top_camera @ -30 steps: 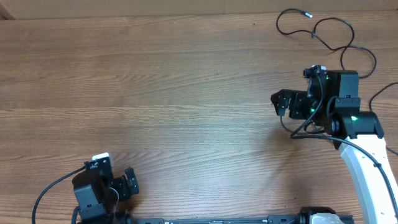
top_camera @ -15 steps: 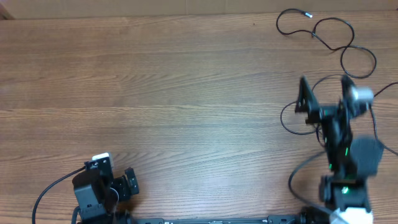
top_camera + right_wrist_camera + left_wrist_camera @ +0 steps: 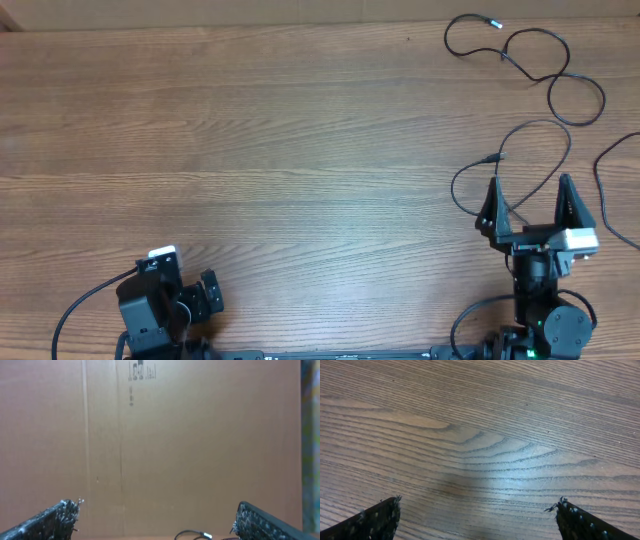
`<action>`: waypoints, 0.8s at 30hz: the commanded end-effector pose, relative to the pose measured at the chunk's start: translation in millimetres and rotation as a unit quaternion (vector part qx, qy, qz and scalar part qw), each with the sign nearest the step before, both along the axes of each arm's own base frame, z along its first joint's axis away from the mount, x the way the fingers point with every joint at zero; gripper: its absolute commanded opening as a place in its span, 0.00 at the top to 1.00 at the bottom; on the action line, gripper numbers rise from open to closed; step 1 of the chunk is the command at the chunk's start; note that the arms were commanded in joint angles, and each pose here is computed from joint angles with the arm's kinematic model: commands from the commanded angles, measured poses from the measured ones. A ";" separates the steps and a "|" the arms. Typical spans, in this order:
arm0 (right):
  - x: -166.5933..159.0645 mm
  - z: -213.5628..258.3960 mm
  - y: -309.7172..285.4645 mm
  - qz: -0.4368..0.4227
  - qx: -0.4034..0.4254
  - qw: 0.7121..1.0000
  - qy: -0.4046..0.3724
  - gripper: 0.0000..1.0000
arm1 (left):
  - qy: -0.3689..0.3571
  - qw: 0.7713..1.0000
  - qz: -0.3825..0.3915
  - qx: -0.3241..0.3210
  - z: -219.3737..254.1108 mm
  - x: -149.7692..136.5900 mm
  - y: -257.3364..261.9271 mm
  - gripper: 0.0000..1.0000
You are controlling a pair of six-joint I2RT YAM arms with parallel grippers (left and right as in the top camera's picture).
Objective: Untangle cables
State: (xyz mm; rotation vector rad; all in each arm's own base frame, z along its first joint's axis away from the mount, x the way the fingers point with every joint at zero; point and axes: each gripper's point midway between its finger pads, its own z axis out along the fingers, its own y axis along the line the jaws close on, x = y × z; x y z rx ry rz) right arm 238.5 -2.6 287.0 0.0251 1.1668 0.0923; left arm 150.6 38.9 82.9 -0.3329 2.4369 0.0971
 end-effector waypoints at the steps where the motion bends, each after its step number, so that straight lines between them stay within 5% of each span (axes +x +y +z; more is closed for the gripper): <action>1: -12.4 7.3 -5.4 -0.016 0.005 1.000 -0.021 0.00 | -0.004 1.000 -0.003 0.008 1.8 0.3 0.7 0.00; 18: -24.3 15.0 -9.1 -0.029 0.009 0.999 -0.043 0.00 | -0.004 1.000 -0.003 0.008 1.8 0.3 0.7 0.00; 24: -4.9 -32.7 -10.2 -0.028 0.015 0.998 0.061 0.00 | -0.004 1.000 -0.003 0.008 1.8 0.3 0.7 0.00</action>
